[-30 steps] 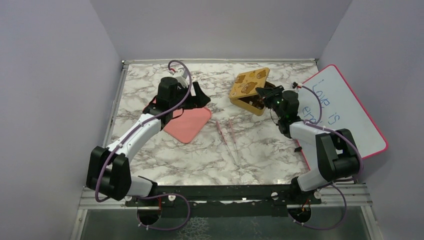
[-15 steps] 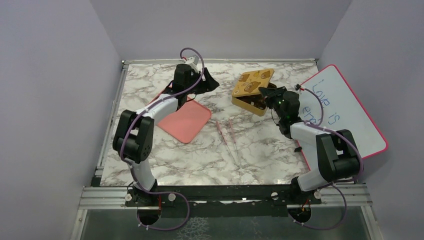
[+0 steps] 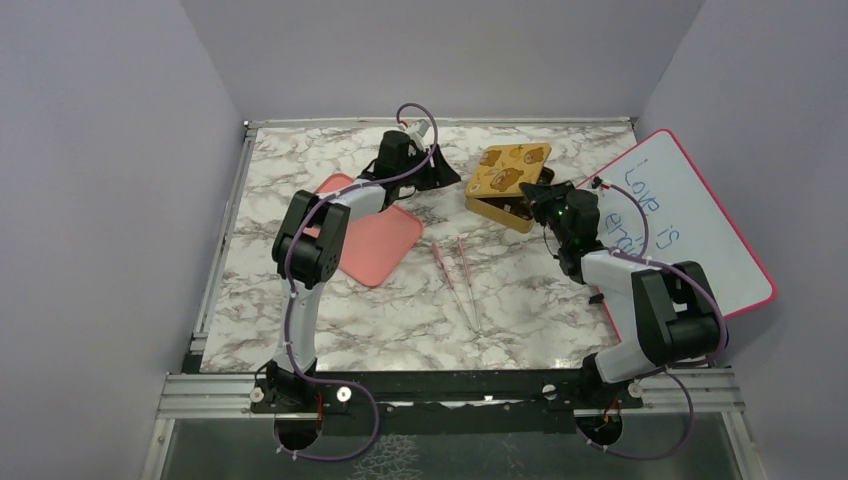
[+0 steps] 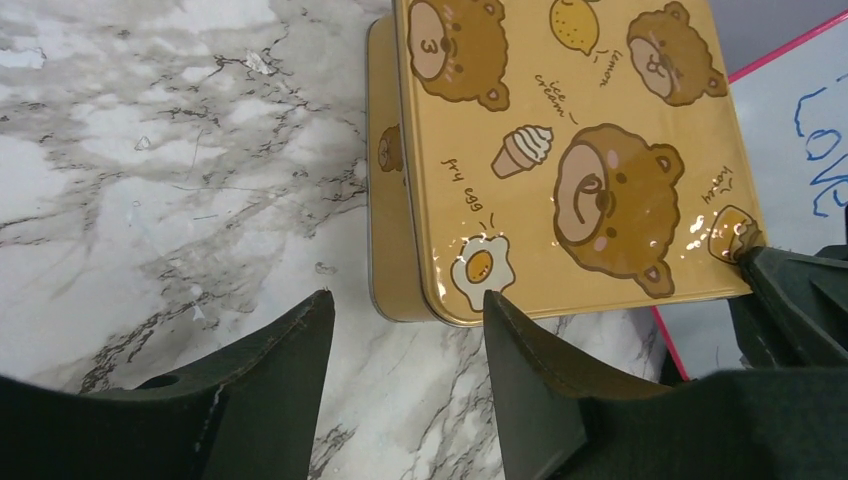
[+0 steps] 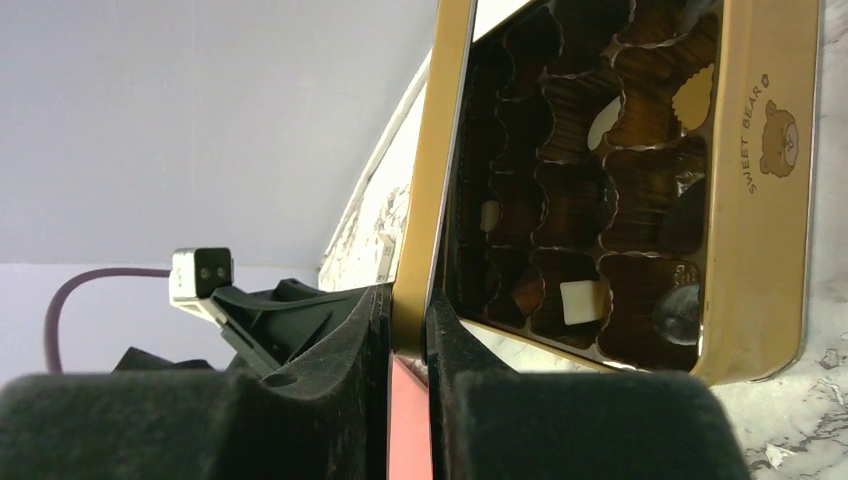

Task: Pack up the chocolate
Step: Close the box lid on the packing box.

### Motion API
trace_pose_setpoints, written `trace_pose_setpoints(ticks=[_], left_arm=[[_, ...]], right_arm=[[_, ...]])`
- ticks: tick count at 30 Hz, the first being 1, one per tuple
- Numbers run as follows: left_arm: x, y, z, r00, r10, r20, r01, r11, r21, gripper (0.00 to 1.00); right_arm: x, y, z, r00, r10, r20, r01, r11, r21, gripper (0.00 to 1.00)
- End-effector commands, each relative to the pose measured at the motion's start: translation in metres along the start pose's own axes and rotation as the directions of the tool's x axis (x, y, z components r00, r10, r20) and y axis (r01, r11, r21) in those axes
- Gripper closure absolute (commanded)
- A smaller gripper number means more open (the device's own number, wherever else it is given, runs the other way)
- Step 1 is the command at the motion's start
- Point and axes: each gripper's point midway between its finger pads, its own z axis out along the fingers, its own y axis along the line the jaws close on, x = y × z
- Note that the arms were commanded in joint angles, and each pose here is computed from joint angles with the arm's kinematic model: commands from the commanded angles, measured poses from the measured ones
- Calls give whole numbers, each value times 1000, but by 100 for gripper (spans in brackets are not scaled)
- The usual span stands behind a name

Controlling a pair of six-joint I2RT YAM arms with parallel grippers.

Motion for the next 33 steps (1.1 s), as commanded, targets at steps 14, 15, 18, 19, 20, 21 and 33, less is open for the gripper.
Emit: trace_pose_setpoints(ticks=[14, 15, 18, 19, 20, 21, 33], left_arm=[[22, -16, 41, 996, 66, -54, -56, 982, 180, 47], [23, -16, 43, 996, 68, -58, -57, 981, 184, 48], [28, -14, 46, 995, 71, -66, -57, 981, 187, 52], [29, -13, 46, 995, 71, -67, -57, 981, 186, 53], [30, -11, 47, 995, 70, -70, -56, 981, 186, 54], [30, -11, 48, 995, 68, -71, -54, 981, 187, 55], [38, -10, 54, 994, 65, -86, -47, 980, 194, 60]], right_arm=[[-16, -18, -12, 992, -118, 49, 114, 990, 89, 79], [-17, -19, -12, 991, -124, 48, 119, 988, 95, 78], [-17, -20, -12, 989, -139, 41, 133, 985, 110, 75], [-17, -21, -11, 989, -142, 36, 137, 984, 117, 74], [-17, -22, -11, 989, -143, 33, 138, 983, 124, 72], [-17, -24, -10, 989, -144, 32, 139, 981, 133, 70], [-42, -39, -17, 975, -213, 59, 180, 921, 346, 46]])
